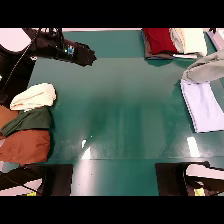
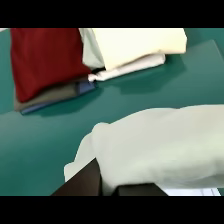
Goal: Fold the shirts.
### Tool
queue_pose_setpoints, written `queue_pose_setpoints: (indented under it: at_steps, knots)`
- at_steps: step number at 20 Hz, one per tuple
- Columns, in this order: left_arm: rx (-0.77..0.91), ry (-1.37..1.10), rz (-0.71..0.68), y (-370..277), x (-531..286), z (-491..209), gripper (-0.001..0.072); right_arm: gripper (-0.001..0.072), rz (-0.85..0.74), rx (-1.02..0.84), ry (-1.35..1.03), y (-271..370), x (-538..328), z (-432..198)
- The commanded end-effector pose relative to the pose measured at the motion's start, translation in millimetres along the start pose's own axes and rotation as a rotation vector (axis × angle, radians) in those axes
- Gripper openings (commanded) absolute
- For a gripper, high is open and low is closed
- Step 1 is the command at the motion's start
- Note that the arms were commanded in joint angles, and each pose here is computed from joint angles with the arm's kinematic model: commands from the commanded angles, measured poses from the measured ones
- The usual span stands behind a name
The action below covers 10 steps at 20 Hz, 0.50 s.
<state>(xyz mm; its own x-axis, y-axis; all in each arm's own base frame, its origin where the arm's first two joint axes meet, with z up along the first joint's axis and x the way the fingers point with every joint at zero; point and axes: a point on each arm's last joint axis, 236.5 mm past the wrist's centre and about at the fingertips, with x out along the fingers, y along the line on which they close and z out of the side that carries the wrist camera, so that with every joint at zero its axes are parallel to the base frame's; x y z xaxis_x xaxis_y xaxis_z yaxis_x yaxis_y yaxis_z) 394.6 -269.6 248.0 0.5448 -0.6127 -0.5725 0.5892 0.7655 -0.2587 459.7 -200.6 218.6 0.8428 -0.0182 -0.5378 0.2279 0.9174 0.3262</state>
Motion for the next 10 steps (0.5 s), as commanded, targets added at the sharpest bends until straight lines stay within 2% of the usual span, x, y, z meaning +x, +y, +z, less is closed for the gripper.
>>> queue_pose_setpoints:
  at_steps: [1,6,10]
  knots:
    - [0.001,0.016,-0.002,-1,0,-4,0.0028,0.0016,-0.051,-0.013,0.046,-5,-16,-26]
    - [0.004,0.049,-0.005,-1,0,-12,0.0028,0.0017,-0.118,0.008,0.23,-17,-29,-110]
    - [0.012,0.052,-0.006,-1,0,-12,0.0028,0.0019,-0.239,0.05,0.414,-41,-51,-191]
